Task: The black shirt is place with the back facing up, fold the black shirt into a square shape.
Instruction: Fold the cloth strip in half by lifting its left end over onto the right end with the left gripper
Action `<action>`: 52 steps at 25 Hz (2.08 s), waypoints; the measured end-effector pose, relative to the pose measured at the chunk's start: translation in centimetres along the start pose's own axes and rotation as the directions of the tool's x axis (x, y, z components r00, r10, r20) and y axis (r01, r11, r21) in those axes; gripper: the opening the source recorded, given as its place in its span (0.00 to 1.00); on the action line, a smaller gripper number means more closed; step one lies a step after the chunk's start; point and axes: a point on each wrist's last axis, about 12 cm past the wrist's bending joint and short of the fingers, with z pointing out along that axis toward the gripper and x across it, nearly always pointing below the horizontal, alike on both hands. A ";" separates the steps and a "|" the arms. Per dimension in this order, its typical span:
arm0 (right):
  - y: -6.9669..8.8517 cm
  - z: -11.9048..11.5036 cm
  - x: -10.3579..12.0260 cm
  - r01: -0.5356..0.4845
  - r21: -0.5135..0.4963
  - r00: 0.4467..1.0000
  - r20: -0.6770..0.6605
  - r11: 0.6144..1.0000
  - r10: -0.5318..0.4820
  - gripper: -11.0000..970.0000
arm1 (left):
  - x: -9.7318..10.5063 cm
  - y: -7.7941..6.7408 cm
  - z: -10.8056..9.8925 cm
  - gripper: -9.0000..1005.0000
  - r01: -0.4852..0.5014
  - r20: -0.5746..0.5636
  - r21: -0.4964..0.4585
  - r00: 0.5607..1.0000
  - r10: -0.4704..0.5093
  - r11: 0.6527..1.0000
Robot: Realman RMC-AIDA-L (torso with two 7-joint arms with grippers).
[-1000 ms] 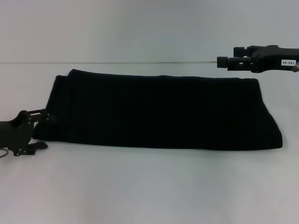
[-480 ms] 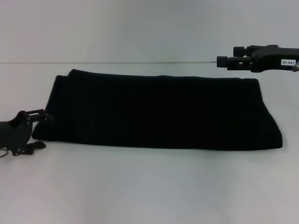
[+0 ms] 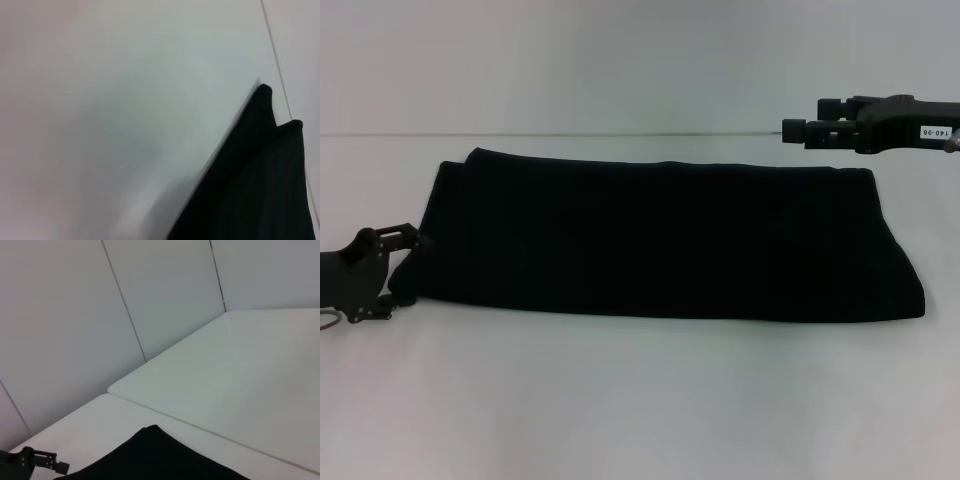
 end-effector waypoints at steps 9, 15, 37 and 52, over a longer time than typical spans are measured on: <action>0.0 0.1 -0.4 0.002 -0.003 1.000 0.004 1.000 -0.002 0.93 | -0.2 0.0 0.0 0.83 -0.017 0.015 -0.004 1.000 0.017 1.000; 0.0 0.2 -0.5 0.007 -0.001 1.000 0.006 1.000 -0.007 0.93 | -0.4 -0.3 0.0 0.82 -0.028 0.022 -0.003 0.999 0.028 1.000; 0.1 0.3 -0.6 0.016 -0.003 1.000 0.002 1.000 -0.016 0.94 | -0.3 -1.0 0.2 0.82 -0.276 0.006 0.007 0.961 0.276 0.961; 0.1 0.4 -1.0 0.025 -0.006 1.000 0.002 1.000 -0.025 0.94 | -0.2 -0.9 0.3 0.62 -0.335 -0.015 -0.023 0.942 0.335 0.942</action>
